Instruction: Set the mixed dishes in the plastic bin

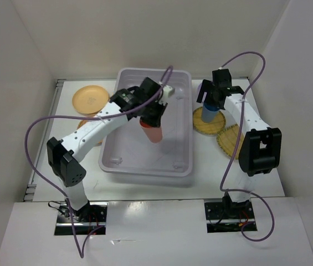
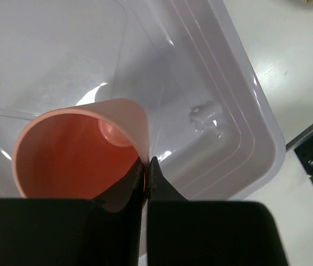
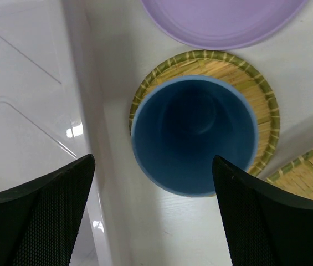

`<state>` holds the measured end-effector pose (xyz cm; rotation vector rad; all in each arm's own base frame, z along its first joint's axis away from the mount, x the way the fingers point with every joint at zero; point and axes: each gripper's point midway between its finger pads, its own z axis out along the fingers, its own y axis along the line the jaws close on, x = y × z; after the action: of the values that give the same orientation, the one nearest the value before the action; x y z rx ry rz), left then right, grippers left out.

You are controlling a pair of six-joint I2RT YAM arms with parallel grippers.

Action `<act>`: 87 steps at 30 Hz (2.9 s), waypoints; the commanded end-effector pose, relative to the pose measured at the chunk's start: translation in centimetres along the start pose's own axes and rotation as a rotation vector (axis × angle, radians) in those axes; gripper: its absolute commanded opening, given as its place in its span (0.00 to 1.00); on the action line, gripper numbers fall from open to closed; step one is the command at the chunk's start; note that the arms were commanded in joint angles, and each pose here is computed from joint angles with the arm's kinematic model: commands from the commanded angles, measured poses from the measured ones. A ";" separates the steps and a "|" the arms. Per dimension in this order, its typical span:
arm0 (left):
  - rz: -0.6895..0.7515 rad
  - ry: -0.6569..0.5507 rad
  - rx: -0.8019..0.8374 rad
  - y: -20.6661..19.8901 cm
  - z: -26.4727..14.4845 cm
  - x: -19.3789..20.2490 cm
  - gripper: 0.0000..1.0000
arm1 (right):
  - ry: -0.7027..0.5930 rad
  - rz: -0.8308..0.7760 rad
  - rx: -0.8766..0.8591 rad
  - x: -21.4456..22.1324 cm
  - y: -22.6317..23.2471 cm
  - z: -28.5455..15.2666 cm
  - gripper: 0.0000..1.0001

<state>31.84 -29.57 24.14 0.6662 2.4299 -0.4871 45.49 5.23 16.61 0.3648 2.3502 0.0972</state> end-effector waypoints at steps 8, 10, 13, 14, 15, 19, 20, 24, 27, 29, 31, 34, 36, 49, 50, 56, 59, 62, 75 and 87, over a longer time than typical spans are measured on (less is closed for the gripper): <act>0.194 -0.048 -0.107 -3.9 2.5 1.9 0.00 | -0.099 0.012 -0.056 -4.1 2.1 0.5 0.90; 0.219 -0.032 -0.110 -4.3 3.5 2.8 0.00 | -0.091 0.011 -0.053 -3.9 2.0 0.9 0.90; 0.247 -0.041 -0.093 -5.7 4.2 3.4 0.00 | -0.070 0.008 -0.044 -3.3 1.9 1.8 0.90; 0.254 -0.043 -0.086 -6.1 4.4 3.6 0.00 | -0.070 0.008 -0.044 -3.4 2.0 2.0 0.90; 0.263 -0.056 -0.074 -6.8 4.7 3.7 0.00 | -0.070 0.008 -0.044 -3.4 2.0 2.0 0.90; 0.293 -0.028 -0.066 -7.5 5.8 4.8 0.00 | -0.061 0.007 -0.041 -3.3 2.0 2.6 0.89; 0.303 -0.018 -0.062 -7.9 6.2 5.2 0.00 | -0.061 0.007 -0.041 -3.4 2.1 2.8 0.89; 0.331 -0.020 -0.052 -9.2 6.2 5.8 0.00 | -0.058 0.007 -0.049 -3.4 2.3 3.0 0.89; 0.340 -0.009 -0.059 -9.4 7.1 6.3 0.00 | -0.049 0.006 -0.046 -3.1 2.2 3.4 0.89; 0.342 -0.003 -0.077 -9.0 7.6 6.5 0.00 | -0.058 0.007 -0.049 -3.5 2.4 3.2 0.87; 0.344 -0.002 -0.098 -8.6 8.2 6.7 0.00 | -0.058 -0.002 -0.049 -3.5 2.3 3.2 0.86; 0.342 -0.016 -0.113 -8.5 8.7 6.4 0.00 | -0.058 -0.002 -0.049 -3.5 2.3 3.2 0.86; 0.344 -0.005 -0.107 -8.6 9.0 6.7 0.00 | -0.058 -0.002 -0.049 -3.5 2.3 3.2 0.86; 0.334 -0.050 -0.083 -9.2 8.2 5.5 0.44 | -0.041 -0.004 -0.042 -2.9 2.1 3.4 0.83; 0.334 -0.052 -0.092 -9.1 8.0 5.3 0.48 | -0.041 -0.004 -0.042 -2.9 2.1 3.4 0.83; 0.282 -0.199 -0.099 -10.0 2.5 0.2 0.95 | -0.041 0.005 -0.042 -2.9 2.2 3.7 0.75; 0.233 -0.338 -0.129 -9.8 -1.9 -3.5 1.00 | -0.044 0.005 -0.034 -2.9 2.0 4.1 0.68; 0.171 -0.475 -0.184 -8.9 -6.5 -6.6 1.00 | -0.036 0.004 -0.030 -2.5 1.9 4.3 0.58; -0.243 -0.710 -0.539 6.5 -13.5 -7.3 1.00 | -0.041 -0.015 0.052 -3.7 1.3 4.0 0.00; -0.544 -0.507 -0.710 23.8 -9.9 0.2 1.00 | -0.293 -0.188 0.007 -8.8 8.5 -9.9 0.00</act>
<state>40.08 -7.12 28.81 -0.3181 2.0184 0.0850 49.04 9.06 22.14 0.2289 2.2554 -0.0789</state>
